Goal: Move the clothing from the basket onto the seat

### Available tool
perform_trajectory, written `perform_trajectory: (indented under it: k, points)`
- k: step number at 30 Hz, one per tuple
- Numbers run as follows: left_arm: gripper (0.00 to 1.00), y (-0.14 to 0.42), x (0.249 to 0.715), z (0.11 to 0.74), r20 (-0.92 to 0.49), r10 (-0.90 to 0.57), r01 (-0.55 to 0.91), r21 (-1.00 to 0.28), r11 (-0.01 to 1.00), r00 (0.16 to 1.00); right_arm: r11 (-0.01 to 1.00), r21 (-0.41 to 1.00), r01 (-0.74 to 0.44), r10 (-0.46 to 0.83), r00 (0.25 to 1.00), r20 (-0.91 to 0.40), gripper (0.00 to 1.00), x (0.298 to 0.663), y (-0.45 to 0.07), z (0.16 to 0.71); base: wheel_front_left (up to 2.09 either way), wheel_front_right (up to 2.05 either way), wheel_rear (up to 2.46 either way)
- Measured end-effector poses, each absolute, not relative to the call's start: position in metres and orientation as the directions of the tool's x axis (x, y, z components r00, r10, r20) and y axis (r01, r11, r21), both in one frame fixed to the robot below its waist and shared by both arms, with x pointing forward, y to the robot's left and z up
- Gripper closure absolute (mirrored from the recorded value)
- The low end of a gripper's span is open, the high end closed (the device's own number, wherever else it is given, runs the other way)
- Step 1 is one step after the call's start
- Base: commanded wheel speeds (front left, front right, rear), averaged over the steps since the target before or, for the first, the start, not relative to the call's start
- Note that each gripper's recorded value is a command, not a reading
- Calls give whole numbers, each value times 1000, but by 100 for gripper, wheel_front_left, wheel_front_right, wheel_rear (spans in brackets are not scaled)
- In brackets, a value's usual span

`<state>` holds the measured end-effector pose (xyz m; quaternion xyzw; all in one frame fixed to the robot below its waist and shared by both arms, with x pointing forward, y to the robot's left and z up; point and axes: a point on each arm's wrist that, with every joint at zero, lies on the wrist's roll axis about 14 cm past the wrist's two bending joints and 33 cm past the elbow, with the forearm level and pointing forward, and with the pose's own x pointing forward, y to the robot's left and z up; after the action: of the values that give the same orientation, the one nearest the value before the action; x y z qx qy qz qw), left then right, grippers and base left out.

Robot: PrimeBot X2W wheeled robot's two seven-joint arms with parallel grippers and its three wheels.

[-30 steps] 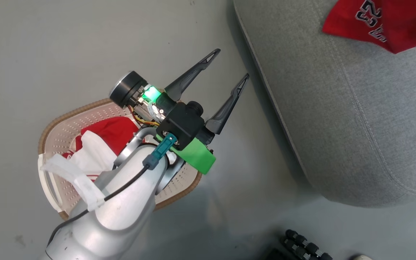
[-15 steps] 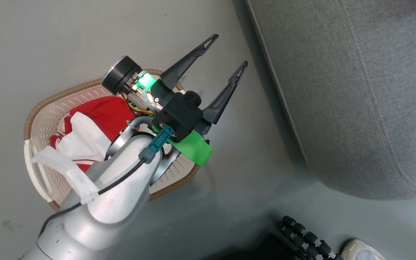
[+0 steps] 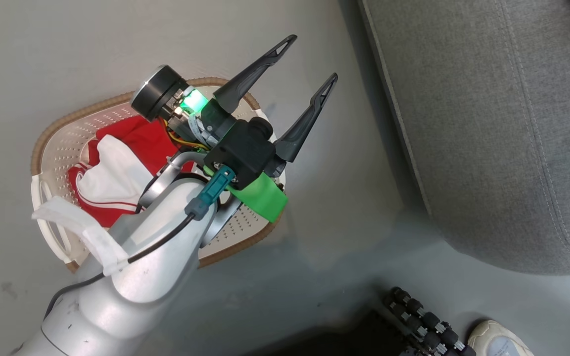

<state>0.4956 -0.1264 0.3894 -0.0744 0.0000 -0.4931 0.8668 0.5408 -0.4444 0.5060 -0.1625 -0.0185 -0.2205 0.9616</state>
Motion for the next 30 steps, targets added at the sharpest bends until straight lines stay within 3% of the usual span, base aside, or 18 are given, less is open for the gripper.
perform_trajectory:
  k: [6,11,13,19,30]
  points:
    - [0,-123,498,385,68,-851,850,-130,510,521,860,-290,419,-449,893,-40,100,529,-444,450,0,0,0]
    - [0,-124,497,386,69,-853,852,-126,507,518,863,-273,426,-459,886,-68,98,525,-442,440,0,0,0]
    - [0,-124,498,390,74,-851,852,-120,510,520,863,-264,431,-461,885,-64,0,523,-441,442,0,0,0]
    - [0,-125,495,408,98,-844,849,-108,518,527,865,-257,430,-455,889,-45,0,507,-437,455,0,0,0]
    - [0,-113,480,447,112,-807,814,-100,572,581,884,-235,405,-424,905,-37,0,445,-417,474,0,0,0]
